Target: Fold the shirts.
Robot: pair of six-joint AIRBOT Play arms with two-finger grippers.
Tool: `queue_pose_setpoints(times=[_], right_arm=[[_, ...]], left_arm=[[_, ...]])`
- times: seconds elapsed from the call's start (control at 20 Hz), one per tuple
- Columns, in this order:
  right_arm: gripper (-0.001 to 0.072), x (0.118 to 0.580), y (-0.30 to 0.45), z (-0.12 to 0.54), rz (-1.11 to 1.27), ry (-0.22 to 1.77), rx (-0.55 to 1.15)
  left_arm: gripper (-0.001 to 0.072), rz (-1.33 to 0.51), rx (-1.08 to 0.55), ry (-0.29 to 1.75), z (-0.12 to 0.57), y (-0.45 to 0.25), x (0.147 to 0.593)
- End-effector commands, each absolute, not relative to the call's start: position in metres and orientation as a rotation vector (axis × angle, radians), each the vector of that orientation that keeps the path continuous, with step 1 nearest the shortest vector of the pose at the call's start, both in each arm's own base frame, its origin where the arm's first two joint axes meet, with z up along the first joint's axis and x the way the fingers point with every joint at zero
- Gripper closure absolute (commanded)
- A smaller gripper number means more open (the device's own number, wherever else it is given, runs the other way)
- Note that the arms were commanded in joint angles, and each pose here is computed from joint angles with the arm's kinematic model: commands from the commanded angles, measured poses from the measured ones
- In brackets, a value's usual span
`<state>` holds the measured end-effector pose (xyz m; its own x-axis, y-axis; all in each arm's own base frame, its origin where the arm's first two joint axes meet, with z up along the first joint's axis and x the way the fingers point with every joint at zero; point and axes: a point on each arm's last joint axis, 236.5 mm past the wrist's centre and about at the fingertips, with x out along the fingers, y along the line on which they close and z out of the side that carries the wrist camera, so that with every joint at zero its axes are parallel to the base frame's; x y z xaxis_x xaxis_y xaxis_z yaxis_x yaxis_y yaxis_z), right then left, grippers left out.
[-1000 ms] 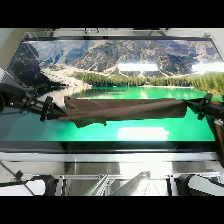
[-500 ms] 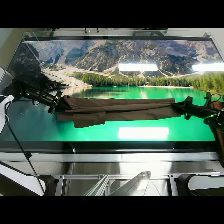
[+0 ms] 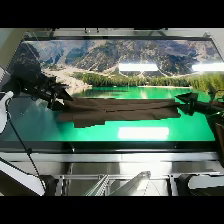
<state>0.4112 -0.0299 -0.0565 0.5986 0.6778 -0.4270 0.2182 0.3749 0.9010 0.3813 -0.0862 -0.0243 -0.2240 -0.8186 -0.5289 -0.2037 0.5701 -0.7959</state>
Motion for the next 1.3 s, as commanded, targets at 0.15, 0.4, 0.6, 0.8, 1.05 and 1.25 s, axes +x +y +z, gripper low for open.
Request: queue_pose_setpoints(times=[0.15,0.4,0.6,0.8,1.05,1.25], right_arm=[[0.009,0.388,-0.072,-0.08,0.232,1.134,0.986],[0.0075,0.387,-0.034,-0.109,0.302,1.237,0.915],[0.0083,0.397,0.02,-0.111,0.413,1.264,0.876],[0.0692,0.395,0.039,-0.1,0.472,1.275,0.89],[0.0693,0.396,0.017,-0.065,0.494,1.214,0.899],[0.0693,0.388,0.003,-0.041,0.56,1.207,0.935]], left_arm=[[0.0001,-0.711,-0.721,1.467,0.062,-0.059,0.421],[0.0254,-0.699,-0.675,1.394,0.091,-0.061,0.423],[0.0702,-0.75,-0.64,1.429,0.085,-0.093,0.418],[0.0701,-0.787,-0.612,1.473,0.055,-0.157,0.413],[0.0693,-0.798,-0.534,1.563,-0.033,-0.274,0.382],[0.0693,-0.897,-0.405,1.707,-0.095,-0.354,0.338]])
